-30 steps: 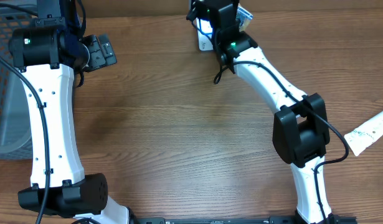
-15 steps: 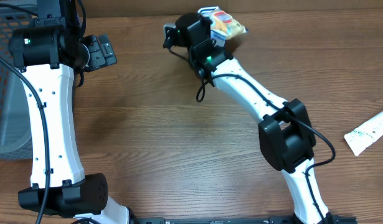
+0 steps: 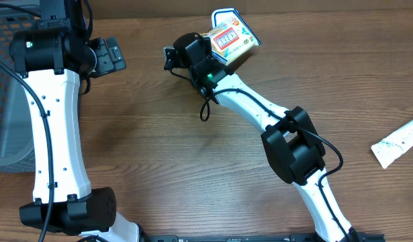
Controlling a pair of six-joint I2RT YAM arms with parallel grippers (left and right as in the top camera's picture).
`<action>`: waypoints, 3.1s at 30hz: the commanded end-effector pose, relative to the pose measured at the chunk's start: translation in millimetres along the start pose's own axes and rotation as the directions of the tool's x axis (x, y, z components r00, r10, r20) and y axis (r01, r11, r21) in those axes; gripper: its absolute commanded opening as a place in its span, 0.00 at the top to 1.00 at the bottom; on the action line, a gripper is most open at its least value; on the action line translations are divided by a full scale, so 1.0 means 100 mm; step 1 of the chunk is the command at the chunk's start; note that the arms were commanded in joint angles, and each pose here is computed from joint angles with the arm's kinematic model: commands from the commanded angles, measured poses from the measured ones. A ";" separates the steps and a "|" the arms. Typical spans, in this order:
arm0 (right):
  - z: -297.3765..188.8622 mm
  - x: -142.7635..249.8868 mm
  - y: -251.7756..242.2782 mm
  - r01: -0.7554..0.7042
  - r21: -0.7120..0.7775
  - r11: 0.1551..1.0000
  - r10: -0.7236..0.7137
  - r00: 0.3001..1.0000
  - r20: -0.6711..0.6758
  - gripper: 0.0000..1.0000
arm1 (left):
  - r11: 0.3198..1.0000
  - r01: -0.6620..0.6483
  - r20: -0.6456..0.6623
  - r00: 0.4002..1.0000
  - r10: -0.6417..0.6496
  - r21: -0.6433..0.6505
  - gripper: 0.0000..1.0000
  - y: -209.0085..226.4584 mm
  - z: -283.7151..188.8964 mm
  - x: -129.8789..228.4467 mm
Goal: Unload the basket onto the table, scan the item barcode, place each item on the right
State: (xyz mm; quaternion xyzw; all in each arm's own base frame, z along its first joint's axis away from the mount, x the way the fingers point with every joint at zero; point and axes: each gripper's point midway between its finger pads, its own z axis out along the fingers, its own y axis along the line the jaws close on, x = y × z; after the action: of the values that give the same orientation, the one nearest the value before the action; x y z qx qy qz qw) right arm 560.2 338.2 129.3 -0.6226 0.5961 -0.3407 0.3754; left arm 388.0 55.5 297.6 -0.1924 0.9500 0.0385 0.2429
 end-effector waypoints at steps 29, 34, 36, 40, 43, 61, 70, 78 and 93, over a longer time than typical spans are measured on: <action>-1.05 0.85 -1.83 -0.335 0.323 0.885 0.349 0.937 0.014 0.96 | 1.000 0.007 -0.001 1.000 -0.007 -0.013 0.00 0.04 0.02 0.00; -1.51 1.73 -2.33 -0.534 0.501 0.681 0.627 0.779 -0.022 0.96 | 1.000 0.007 -0.001 1.000 -0.007 -0.013 0.00 0.04 0.02 0.00; -1.63 2.11 -2.35 -0.586 0.548 0.597 0.723 0.690 -0.050 0.96 | 1.000 0.007 -0.001 1.000 -0.007 -0.013 0.00 0.04 0.02 0.00; -1.73 2.91 -1.95 -0.655 0.566 0.501 0.854 0.482 -0.197 0.96 | 1.000 0.007 -0.001 1.000 -0.007 -0.013 0.00 0.04 0.02 0.00; -1.80 3.51 -1.44 -0.710 0.592 0.381 0.922 0.241 -0.304 0.96 | 1.000 0.007 -0.001 1.000 -0.007 -0.013 0.00 0.04 0.02 0.00; -2.51 5.15 0.81 -0.589 0.721 -0.365 0.404 -0.798 -0.447 0.96 | 1.000 0.007 -0.001 1.000 -0.007 -0.013 0.00 0.04 0.02 0.00; -2.31 4.61 0.21 -0.696 0.324 -0.641 0.479 -0.692 -0.539 0.00 | 1.000 0.012 0.035 0.999 -0.012 -0.003 0.00 0.01 0.02 -0.09; -2.56 3.95 -1.96 -0.889 -0.264 -0.375 0.920 -0.392 0.013 0.00 | 0.989 0.048 0.443 0.890 -0.105 0.138 0.00 -0.25 -0.26 -1.12; -4.21 3.14 -2.92 -0.967 0.166 0.192 0.823 0.251 0.510 0.00 | 0.992 -0.035 0.738 0.665 0.116 -0.124 0.00 0.25 -1.65 -1.29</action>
State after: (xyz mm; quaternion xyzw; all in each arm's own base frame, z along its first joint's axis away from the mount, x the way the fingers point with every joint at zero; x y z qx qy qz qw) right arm 359.2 18.1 583.8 -0.1084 0.6759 0.0159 0.7288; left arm 448.9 92.3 457.6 -0.1393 0.8032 0.1429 0.5613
